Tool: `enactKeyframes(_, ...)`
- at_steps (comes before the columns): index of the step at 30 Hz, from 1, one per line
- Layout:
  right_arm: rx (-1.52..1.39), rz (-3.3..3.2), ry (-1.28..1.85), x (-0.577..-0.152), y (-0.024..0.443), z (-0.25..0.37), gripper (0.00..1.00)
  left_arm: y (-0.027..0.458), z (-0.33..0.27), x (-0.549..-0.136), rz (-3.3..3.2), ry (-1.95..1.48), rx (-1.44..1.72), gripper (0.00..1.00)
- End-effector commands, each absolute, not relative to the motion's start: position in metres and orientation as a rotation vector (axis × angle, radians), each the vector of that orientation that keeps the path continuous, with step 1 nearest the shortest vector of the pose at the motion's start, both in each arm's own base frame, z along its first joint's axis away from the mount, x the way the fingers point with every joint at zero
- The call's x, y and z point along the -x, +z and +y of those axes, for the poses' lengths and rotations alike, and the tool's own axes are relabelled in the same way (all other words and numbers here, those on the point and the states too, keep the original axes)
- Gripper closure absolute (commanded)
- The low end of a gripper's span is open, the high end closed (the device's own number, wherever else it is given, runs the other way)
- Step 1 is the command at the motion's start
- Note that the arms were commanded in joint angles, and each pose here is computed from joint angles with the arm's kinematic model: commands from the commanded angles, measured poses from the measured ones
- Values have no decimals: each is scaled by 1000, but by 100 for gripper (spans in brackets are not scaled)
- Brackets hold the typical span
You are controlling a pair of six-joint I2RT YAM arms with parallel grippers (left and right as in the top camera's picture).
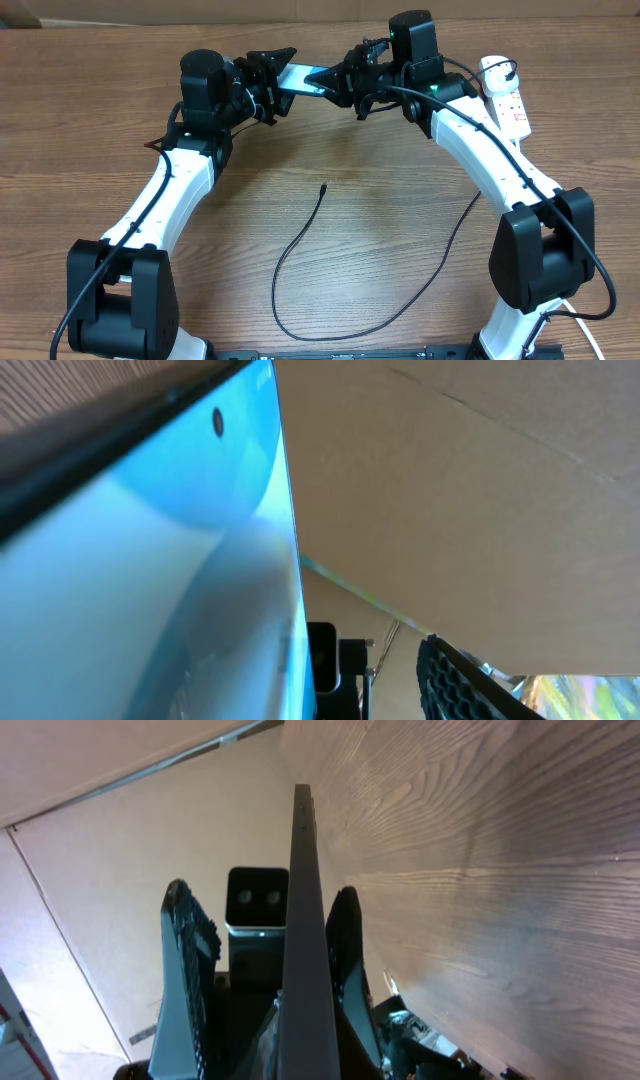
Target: Plug charger to phone and switch on socket
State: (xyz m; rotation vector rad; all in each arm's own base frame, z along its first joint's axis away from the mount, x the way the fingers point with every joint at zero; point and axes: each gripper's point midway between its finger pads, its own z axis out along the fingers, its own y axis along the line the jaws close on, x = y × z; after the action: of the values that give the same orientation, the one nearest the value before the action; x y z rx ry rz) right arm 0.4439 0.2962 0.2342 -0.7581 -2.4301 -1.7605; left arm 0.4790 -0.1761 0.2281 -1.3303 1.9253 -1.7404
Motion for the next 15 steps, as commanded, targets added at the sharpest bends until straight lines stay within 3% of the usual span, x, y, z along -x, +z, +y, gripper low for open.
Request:
enactKeyframes(1, 608, -2431, -1864, -430, 273, 300, 96, 217, -172, -479, 1936, -1720, 1377, 47)
enactKeyframes(15, 572, -2412, -1863, -425, 275, 301, 96, 216, -165, -478, 1955, -1729, 1365, 64)
